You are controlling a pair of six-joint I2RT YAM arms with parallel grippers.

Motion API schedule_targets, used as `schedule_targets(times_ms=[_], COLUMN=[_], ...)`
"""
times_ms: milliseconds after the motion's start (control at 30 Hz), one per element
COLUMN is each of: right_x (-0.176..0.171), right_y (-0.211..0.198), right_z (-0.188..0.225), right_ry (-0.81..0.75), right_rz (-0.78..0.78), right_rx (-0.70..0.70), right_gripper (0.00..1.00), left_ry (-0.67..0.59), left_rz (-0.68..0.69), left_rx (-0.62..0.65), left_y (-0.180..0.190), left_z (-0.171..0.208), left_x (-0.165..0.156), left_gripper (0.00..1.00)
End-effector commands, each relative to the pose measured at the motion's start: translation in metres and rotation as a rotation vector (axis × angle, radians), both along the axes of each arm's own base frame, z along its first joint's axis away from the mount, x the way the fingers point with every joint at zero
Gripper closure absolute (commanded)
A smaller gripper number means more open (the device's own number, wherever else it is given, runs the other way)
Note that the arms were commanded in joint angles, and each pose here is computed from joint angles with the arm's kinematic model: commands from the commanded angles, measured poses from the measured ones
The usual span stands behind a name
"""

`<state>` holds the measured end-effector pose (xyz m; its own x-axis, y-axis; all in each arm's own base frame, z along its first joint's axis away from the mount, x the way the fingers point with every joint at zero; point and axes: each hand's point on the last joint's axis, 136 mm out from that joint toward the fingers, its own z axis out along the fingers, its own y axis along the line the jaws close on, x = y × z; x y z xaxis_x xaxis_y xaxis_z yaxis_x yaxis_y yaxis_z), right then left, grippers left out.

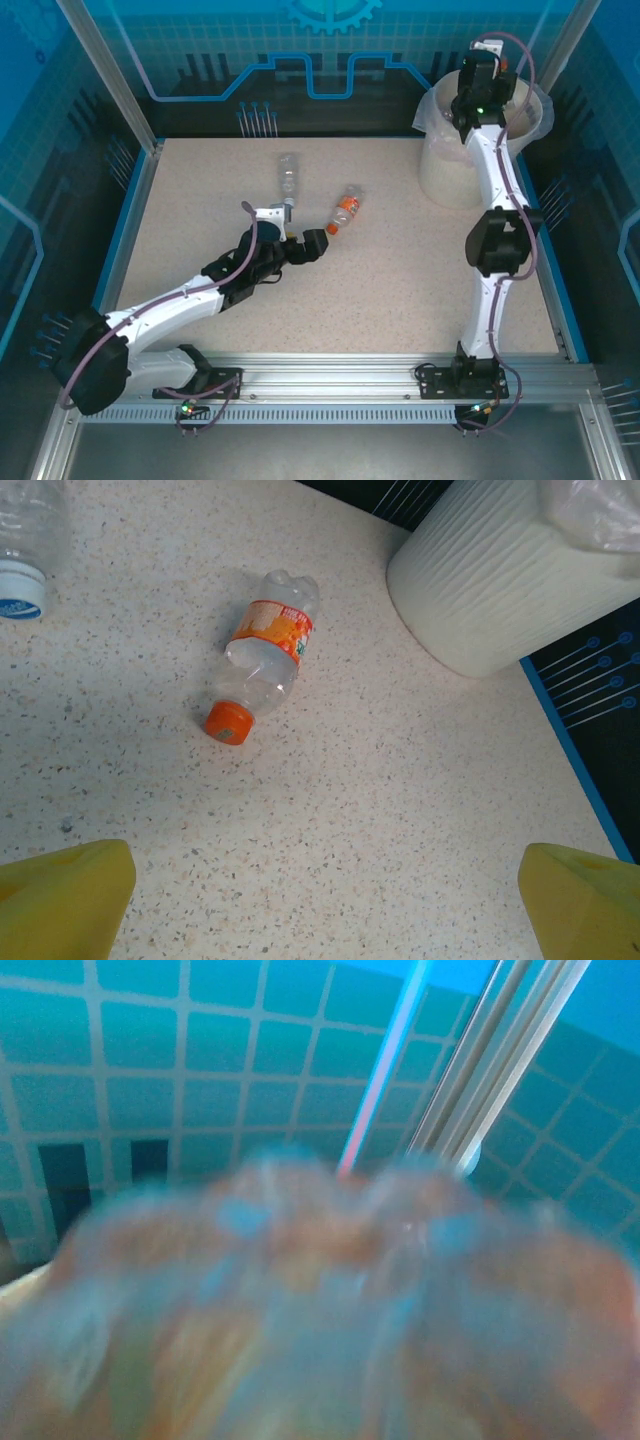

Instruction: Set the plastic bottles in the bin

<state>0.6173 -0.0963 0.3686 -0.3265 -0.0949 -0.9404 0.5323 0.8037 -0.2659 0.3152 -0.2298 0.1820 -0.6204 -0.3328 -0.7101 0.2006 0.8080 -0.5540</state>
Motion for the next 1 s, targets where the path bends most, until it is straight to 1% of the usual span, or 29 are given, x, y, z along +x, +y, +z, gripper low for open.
schedule_targets(times_ms=[0,167,200,300,467,567,633,700,767,800,900,933,967], right_x=[-0.007,-0.015,-0.022,-0.036,-0.053,-0.063,-0.070,-0.079,-0.088,-0.093,-0.099,-0.099,-0.099], right_y=[-0.011,0.009,0.014,0.021,0.028,0.034,0.030,0.016,0.000,-0.006,-0.014,-0.016,-0.016], right_z=[-0.022,-0.010,0.002,0.015,0.031,0.040,0.042,0.039,0.031,0.026,0.010,0.003,-0.004], right_ry=[0.114,0.086,0.064,0.035,0.020,0.016,0.012,0.013,0.013,0.008,0.003,0.015,0.031], right_rz=[-0.051,0.089,0.119,0.186,0.263,0.336,0.326,0.243,0.162,0.139,0.125,0.123,0.122], right_rx=[0.061,0.245,0.280,0.365,0.419,0.484,0.500,0.473,0.459,0.468,0.477,0.469,0.466], right_gripper=[0.15,0.07,0.06,0.00,0.00,0.00,0.00,0.00,0.02,0.05,0.21,0.28,0.32], left_ry=[-0.009,0.001,0.006,0.012,0.030,0.039,0.044,0.048,0.052,0.054,0.059,0.059,0.059], left_rz=[0.000,0.000,0.002,0.004,0.005,0.001,0.004,0.010,0.012,0.012,0.015,0.014,0.015], left_rx=[-0.033,-0.032,-0.031,-0.025,-0.021,-0.020,-0.019,-0.019,-0.018,-0.017,-0.014,-0.012,-0.009], left_y=[-0.007,-0.009,-0.009,-0.009,-0.011,-0.012,-0.011,-0.010,-0.010,-0.009,-0.008,-0.008,-0.008], left_z=[0.008,0.005,0.004,0.002,-0.004,-0.006,-0.008,-0.010,-0.012,-0.013,-0.014,-0.014,-0.015], left_x=[0.005,0.007,0.007,0.008,0.010,0.010,0.009,0.009,0.008,0.008,0.007,0.007,0.007], left_gripper=[0.01,0.01,0.01,0.01,0.01,0.01,0.01,0.01,0.01,0.01,0.01,0.01,0.01])
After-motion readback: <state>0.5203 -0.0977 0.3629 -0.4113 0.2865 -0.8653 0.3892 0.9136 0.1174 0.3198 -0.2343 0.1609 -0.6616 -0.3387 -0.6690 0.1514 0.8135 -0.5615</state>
